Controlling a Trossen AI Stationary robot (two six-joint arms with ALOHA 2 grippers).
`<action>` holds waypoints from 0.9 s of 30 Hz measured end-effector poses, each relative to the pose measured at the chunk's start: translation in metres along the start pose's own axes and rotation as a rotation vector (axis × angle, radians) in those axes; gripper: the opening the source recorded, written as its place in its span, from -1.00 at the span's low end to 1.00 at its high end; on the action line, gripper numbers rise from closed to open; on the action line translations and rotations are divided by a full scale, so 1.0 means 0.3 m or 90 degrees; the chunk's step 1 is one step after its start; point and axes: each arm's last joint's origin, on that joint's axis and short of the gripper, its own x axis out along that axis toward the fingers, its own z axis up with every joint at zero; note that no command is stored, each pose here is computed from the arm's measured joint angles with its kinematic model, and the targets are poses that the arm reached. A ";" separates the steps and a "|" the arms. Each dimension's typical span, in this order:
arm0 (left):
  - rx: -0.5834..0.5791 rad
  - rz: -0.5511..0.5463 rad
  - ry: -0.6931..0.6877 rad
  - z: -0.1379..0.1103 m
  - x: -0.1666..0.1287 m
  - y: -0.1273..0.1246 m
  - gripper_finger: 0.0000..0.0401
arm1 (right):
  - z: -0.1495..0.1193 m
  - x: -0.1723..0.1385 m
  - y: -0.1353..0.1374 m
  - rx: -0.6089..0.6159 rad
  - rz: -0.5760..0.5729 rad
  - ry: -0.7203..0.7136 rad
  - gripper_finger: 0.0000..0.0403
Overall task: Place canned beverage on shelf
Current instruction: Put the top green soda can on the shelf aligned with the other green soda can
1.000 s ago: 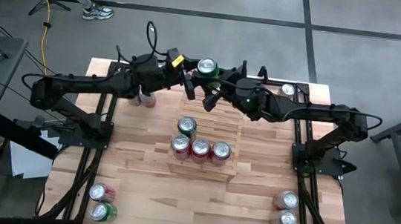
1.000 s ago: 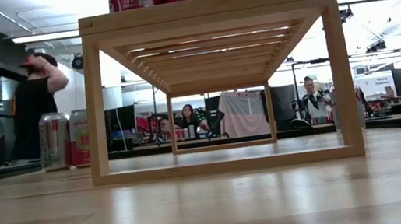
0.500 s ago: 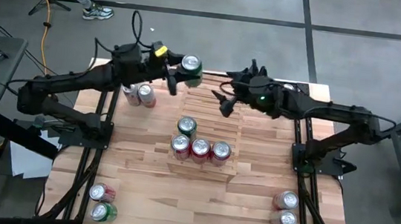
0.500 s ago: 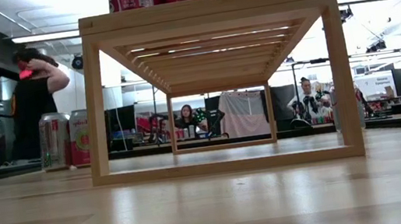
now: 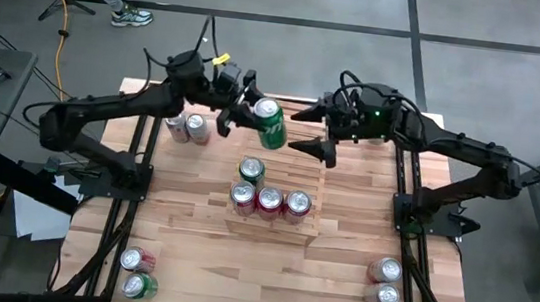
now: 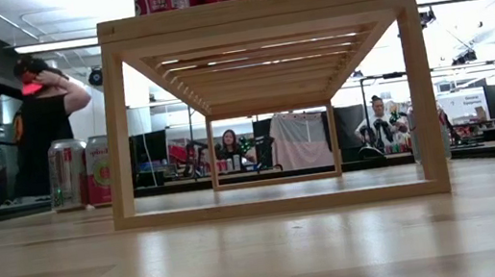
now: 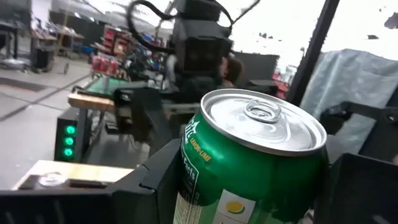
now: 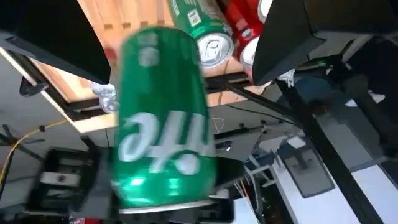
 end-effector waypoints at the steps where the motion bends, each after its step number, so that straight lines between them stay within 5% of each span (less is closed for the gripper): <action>1: -0.003 0.002 -0.005 -0.001 0.001 0.016 -0.19 | 0.000 0.002 -0.001 0.000 0.000 0.000 0.88; 13: -0.021 -0.014 -0.021 -0.019 0.021 0.065 -0.19 | -0.014 0.033 -0.043 0.013 -0.079 0.000 0.88; 27: -0.014 -0.019 -0.018 -0.020 0.023 0.059 -0.19 | -0.040 0.137 -0.054 0.046 0.024 -0.003 0.88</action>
